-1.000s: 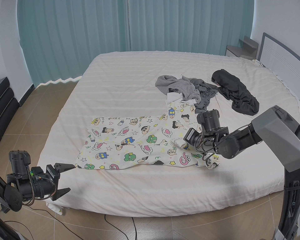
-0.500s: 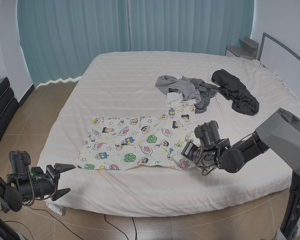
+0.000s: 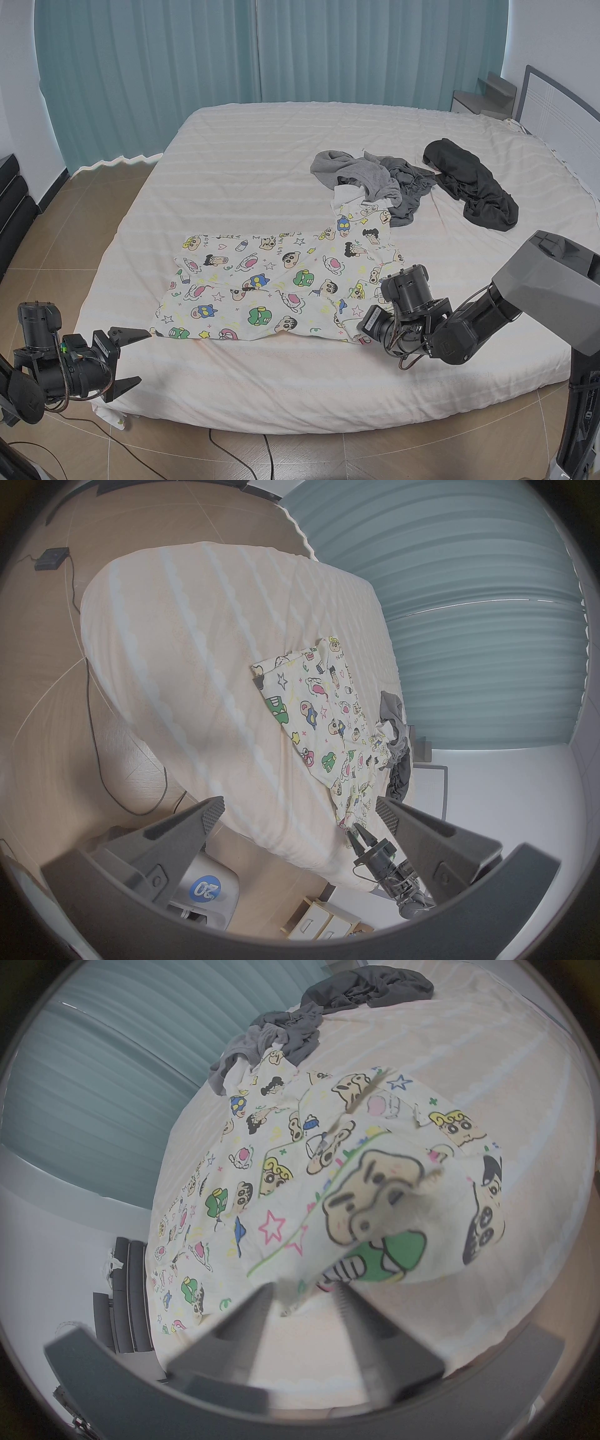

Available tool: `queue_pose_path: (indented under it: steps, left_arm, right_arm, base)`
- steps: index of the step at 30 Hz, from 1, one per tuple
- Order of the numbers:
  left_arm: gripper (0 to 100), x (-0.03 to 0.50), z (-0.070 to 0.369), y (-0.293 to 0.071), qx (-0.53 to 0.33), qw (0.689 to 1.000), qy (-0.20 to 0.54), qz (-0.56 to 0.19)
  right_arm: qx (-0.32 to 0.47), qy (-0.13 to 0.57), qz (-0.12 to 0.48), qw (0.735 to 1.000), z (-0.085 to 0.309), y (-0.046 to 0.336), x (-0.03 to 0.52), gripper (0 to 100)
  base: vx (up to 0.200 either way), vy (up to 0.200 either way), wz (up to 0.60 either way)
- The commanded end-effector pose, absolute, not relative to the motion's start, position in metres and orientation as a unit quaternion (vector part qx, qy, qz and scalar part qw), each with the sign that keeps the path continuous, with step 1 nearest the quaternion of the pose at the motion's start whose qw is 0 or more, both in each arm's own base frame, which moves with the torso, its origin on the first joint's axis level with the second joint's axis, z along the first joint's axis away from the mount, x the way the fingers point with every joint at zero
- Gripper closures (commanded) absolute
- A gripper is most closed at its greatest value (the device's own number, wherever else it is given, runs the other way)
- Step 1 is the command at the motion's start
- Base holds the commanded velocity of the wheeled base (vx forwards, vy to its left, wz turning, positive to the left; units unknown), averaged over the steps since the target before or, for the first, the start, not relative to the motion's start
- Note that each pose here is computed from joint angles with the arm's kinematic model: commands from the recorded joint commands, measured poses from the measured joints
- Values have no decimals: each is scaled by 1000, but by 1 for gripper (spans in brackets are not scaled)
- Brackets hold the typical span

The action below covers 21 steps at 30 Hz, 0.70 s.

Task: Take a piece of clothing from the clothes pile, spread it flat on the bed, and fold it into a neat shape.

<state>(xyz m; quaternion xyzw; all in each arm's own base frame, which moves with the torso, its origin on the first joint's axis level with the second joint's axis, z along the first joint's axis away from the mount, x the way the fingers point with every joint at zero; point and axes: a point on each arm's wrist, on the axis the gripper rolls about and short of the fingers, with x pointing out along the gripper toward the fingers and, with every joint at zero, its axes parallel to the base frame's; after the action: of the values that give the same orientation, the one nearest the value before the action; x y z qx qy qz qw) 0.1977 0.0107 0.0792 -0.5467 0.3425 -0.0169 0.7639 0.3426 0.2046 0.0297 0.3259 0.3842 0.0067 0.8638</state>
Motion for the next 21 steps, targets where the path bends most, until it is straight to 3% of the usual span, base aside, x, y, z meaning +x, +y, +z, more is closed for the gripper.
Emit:
queue_pose_path:
  steps: [1,8,11,21]
  left_arm:
    - [0,198,79,11,-547,764,342,-17]
    - [0,198,79,11,-547,764,342,-17]
    - [0,198,79,10,-547,764,343,-17]
    - [0,198,79,10,-547,763,344,-17]
  right_arm:
    - [329,388,10,861,34,205,334,0]
    - [375,356,44,855,83,186,306,0]
    - [394,335,53,854,96,161,303,0]
    - [443,368,49,816,71,114,314,0]
  base:
    - [0,0,0]
    - [0,0,0]
    - [0,0,0]
    - [0,0,0]
